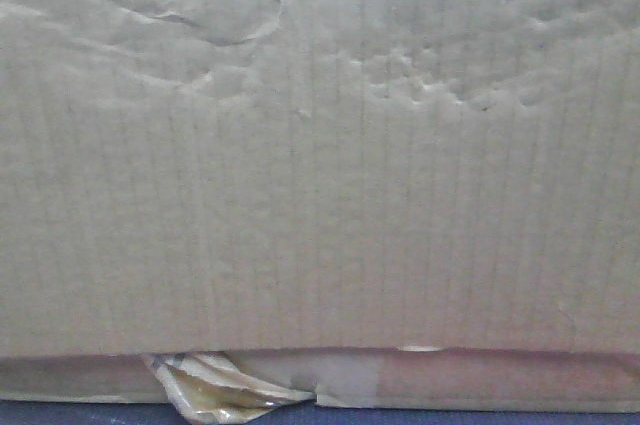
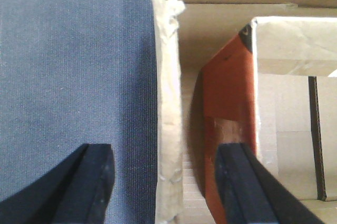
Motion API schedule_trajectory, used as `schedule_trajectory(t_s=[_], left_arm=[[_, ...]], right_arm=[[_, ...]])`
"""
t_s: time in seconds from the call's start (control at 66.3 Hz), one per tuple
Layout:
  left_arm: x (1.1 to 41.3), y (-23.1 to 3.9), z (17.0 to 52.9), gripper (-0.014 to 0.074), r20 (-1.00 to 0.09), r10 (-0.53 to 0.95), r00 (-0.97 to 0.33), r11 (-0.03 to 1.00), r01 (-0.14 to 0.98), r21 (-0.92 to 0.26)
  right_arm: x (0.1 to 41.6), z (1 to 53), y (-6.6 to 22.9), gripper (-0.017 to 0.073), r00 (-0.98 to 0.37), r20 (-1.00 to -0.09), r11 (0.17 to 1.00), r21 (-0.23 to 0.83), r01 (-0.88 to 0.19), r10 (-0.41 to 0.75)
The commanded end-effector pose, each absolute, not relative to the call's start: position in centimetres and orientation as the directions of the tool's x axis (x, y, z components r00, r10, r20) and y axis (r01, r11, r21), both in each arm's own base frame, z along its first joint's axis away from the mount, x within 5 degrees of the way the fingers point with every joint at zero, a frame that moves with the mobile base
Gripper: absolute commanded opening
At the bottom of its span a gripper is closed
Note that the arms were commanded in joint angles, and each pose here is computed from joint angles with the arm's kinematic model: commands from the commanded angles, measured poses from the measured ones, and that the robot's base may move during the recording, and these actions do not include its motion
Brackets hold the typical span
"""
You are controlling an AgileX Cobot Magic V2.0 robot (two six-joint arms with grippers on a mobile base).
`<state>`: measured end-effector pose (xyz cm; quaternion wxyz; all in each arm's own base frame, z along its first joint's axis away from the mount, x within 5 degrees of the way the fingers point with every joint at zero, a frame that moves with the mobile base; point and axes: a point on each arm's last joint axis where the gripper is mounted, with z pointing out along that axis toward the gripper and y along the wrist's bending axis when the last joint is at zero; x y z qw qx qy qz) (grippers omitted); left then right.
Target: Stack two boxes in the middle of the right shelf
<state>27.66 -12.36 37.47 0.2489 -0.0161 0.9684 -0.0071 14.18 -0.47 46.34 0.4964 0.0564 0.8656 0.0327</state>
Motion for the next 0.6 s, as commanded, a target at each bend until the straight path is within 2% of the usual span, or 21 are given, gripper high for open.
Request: schedule_trajectory(t_s=[0.0,0.136,0.211,0.392,0.588], left_arm=[[27.6,-12.1,37.7,0.0330,-0.487,-0.043,-0.872,0.999,-0.032,-0.031],[27.7,-11.9,37.7,0.0330,-0.488,-0.050,-0.871,0.999,-0.041,-0.029],[27.7,-11.9,37.7,0.0330,-0.488,-0.050,-0.871,0.999,-0.041,-0.029],[27.7,-11.8,37.7,0.0330,-0.491,-0.048,-0.870,0.999,-0.041,-0.025],[27.7,-11.8,37.7,0.0330,-0.492,-0.047,-0.869,0.999,-0.041,-0.021]], right_arm=[[15.6,46.2,-0.3,-0.0141,-0.556,-0.814,0.986,0.149,0.081,0.168],[17.5,45.2,0.6,-0.0140,-0.617,-0.756,0.974,0.200,0.103,0.221],[18.2,44.7,1.3,-0.0139,-0.653,-0.722,0.973,0.192,0.127,0.228],[20.2,44.0,4.3,-0.0140,-0.729,-0.673,0.992,0.081,0.093,0.124],[23.3,42.6,7.6,-0.0140,-0.783,-0.619,0.997,0.068,0.022,0.059]])
